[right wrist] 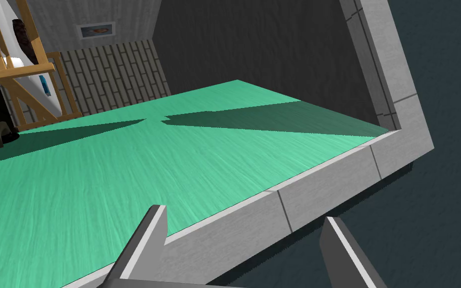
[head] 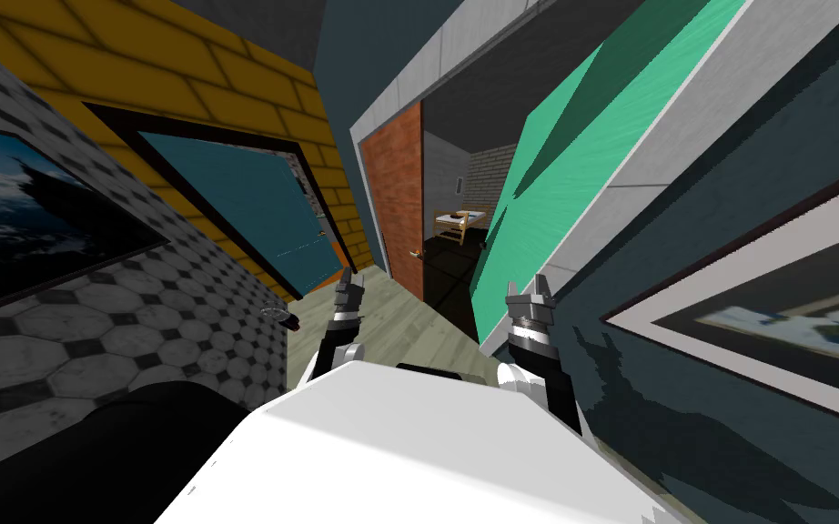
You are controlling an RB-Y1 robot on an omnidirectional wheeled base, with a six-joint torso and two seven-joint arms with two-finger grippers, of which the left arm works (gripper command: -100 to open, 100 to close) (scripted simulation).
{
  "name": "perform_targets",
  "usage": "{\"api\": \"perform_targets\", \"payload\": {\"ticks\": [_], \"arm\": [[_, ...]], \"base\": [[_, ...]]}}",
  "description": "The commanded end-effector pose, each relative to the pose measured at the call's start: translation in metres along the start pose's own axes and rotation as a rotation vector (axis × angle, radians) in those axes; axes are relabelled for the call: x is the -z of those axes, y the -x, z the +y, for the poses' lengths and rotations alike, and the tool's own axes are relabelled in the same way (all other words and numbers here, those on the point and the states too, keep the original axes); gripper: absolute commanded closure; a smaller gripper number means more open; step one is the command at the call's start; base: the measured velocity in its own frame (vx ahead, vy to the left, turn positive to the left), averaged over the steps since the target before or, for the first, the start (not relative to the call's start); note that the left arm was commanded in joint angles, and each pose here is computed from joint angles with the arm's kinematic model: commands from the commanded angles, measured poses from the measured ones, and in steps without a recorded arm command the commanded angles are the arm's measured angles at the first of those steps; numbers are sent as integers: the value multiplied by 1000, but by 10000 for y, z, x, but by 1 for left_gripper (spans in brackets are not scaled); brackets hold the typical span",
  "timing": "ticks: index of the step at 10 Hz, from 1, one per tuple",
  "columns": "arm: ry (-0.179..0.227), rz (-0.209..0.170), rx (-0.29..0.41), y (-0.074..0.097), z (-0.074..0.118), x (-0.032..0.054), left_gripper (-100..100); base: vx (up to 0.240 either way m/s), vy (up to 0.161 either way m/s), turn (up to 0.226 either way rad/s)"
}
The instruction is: Push the door open
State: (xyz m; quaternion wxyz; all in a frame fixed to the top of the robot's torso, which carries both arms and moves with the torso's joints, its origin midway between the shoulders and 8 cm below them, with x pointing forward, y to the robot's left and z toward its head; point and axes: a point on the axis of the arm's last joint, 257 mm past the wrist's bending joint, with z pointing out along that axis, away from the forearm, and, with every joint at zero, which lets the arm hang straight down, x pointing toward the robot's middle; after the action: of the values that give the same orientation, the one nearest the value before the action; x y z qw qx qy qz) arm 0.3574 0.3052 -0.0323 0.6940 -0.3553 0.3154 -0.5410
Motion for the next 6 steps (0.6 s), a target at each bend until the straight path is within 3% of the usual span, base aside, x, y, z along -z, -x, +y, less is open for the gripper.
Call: {"api": "perform_targets", "payload": {"ticks": [1, 6], "arm": [[39, -8, 35, 35, 148, 8, -100], [152, -37, 140, 129, 575, 56, -100]], "base": [[57, -8, 17], [89, 27, -8]]}}
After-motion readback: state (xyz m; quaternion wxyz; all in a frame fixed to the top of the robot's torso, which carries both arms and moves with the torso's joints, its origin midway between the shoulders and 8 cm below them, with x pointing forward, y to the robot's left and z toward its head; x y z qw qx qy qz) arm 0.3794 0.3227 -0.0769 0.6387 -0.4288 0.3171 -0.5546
